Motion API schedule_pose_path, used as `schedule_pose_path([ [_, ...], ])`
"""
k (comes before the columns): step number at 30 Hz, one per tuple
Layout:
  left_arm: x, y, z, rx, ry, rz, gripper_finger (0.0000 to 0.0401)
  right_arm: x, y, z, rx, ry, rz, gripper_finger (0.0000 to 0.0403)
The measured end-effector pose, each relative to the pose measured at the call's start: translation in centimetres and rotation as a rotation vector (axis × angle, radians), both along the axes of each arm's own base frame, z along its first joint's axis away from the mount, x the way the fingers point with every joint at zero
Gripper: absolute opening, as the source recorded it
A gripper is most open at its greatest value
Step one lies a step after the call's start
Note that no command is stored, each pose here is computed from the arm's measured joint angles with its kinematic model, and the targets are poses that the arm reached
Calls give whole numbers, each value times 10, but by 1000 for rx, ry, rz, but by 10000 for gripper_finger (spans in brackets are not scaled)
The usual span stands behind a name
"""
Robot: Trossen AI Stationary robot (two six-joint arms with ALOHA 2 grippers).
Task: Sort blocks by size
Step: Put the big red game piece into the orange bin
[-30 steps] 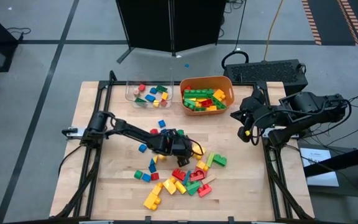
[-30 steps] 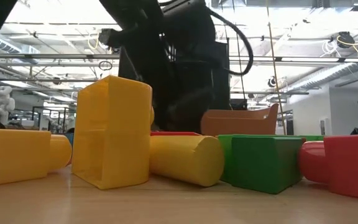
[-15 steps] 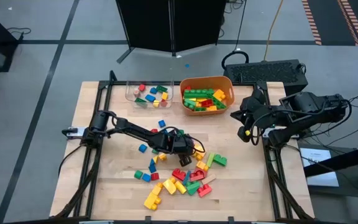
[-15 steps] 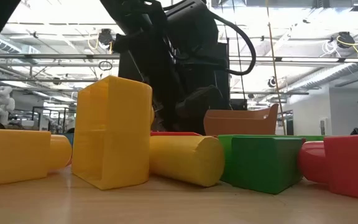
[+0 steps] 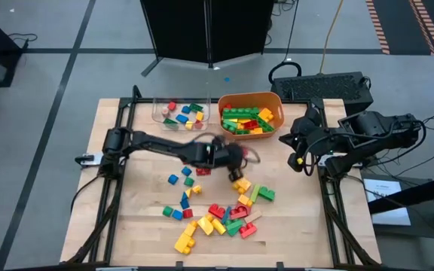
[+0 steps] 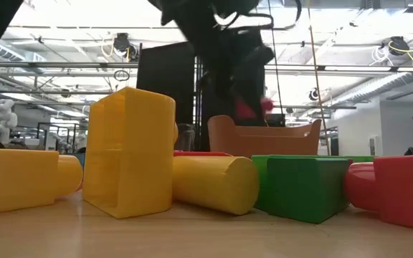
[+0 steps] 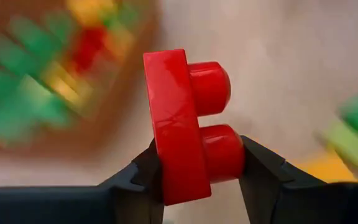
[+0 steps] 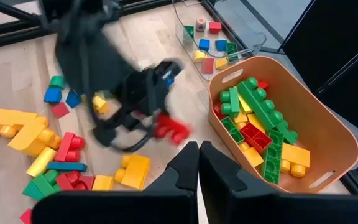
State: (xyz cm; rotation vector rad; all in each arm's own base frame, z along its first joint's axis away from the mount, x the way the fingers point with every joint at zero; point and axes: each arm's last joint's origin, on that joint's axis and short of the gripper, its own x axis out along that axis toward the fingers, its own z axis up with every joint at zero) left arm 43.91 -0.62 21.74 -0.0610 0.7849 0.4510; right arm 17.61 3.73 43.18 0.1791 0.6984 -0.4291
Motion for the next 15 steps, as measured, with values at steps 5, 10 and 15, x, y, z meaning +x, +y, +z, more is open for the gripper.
schedule_pose_path([
  [5, 11, 57, 35, 158, -113, 38, 147, 0, 0, 0, -1, 2, 0, 9],
  [10, 6, 121, 39, 124, -203, 106, 147, 0, 0, 0, 0, 2, -1, 9],
  [15, 1, 156, 30, 24, -226, 53, 224, 0, 0, 0, 1, 2, -1, 9],
])
